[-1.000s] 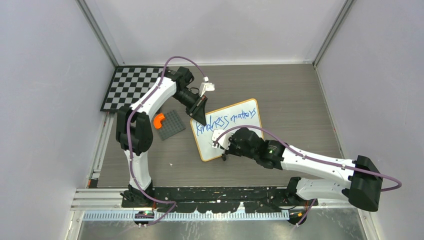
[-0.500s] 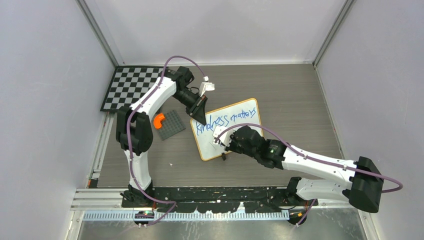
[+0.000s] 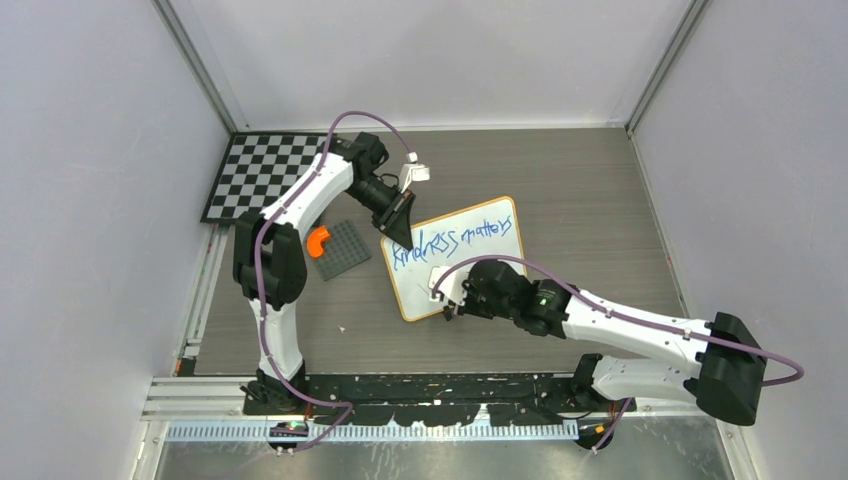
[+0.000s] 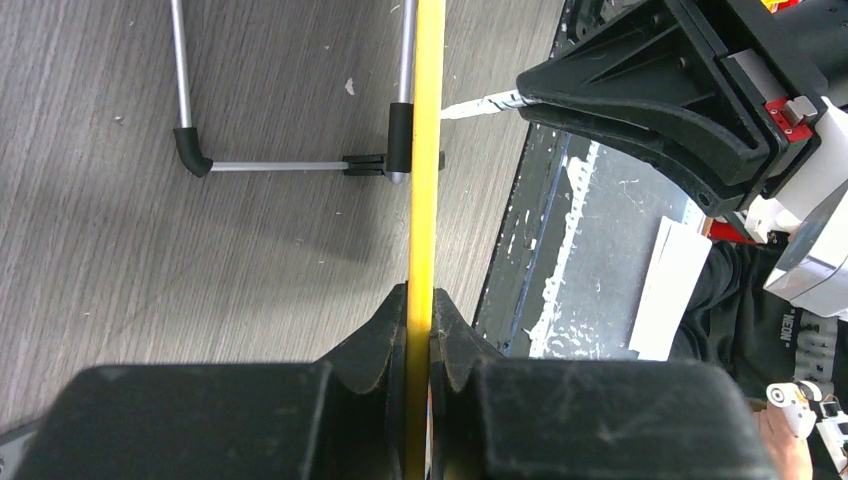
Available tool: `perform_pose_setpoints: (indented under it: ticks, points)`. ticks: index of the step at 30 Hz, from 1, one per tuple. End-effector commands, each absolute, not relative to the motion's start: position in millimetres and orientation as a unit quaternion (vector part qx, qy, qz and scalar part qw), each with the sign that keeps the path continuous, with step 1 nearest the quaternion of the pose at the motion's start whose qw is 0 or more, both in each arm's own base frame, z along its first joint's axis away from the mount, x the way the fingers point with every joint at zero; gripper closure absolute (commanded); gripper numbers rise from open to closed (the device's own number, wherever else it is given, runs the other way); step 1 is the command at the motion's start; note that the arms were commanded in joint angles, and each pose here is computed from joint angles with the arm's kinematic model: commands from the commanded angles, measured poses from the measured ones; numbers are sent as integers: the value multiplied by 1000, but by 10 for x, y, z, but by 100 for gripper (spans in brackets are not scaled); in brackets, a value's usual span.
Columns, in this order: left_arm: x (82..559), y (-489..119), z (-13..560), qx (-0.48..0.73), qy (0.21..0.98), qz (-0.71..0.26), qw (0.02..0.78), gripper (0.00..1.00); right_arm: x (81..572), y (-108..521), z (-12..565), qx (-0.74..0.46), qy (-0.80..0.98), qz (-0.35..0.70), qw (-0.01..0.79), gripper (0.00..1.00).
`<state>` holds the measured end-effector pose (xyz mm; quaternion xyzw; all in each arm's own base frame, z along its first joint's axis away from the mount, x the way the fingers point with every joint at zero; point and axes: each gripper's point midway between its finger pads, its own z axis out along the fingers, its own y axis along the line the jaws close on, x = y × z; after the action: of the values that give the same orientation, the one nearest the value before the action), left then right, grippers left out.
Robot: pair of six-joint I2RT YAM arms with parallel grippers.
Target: Write a sentence on the whiteboard
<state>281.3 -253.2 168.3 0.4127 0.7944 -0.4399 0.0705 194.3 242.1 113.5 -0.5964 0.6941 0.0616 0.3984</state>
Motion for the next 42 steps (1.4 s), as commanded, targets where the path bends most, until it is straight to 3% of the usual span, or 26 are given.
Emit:
perform_pose_setpoints:
  ticks: [1,9,22,32,42]
  points:
    - [2886,-2542,1748,405,799,-438,79,100,1970,2489,1432,-580,683,80,436,100]
    - [2867,-2533,1770,407,798,-437,81,100,2193,2390,1826,-507,684,71,520,100]
    - [2860,-2532,1772,408,797,-438,82,100,2225,2523,1660,-521,689,78,497,100]
    - [2855,-2531,1762,409,796,-438,81,100,2375,2348,1570,-500,718,27,484,100]
    - [2862,-2534,1761,408,796,-439,82,100,2176,2323,1292,-541,725,52,424,100]
